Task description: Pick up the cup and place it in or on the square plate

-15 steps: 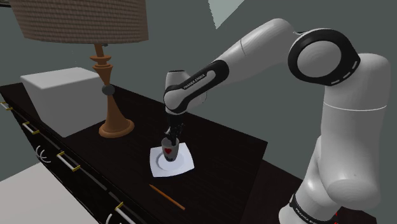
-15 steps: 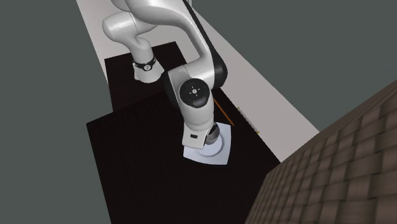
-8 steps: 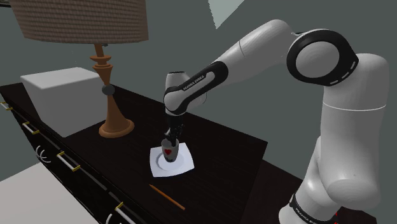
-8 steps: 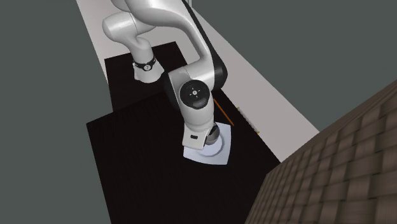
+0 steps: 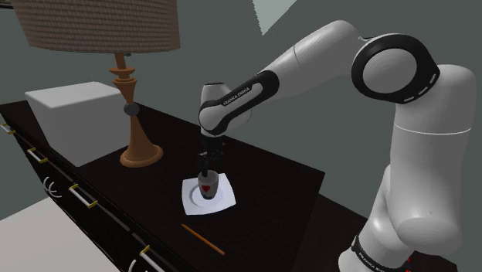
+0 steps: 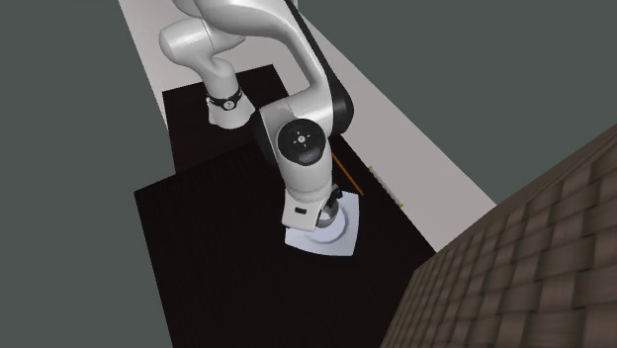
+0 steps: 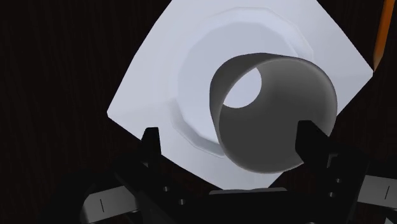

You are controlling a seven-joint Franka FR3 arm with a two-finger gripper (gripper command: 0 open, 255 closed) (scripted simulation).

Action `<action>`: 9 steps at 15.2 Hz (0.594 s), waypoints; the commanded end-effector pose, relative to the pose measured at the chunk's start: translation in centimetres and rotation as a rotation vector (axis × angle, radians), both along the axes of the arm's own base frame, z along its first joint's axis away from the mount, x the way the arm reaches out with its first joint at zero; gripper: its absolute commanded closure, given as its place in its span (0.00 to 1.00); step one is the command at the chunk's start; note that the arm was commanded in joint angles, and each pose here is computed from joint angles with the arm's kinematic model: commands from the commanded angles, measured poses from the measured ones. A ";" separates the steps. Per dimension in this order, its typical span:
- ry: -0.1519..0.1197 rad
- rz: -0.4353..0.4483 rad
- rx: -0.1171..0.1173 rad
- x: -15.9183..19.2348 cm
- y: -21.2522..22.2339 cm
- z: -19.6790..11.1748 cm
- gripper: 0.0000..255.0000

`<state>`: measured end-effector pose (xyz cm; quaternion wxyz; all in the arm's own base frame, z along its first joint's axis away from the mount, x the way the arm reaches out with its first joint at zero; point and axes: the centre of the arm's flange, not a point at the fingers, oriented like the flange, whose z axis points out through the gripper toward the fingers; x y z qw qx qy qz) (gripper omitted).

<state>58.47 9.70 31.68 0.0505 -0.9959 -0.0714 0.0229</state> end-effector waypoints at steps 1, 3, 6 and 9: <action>0.000 0.000 0.000 0.1 -0.2 2.6 0.00; 0.000 0.000 0.000 0.2 -0.3 3.7 0.00; 0.000 0.000 0.000 0.2 -0.3 3.7 0.00; 0.000 0.000 0.000 0.2 -0.3 3.7 0.00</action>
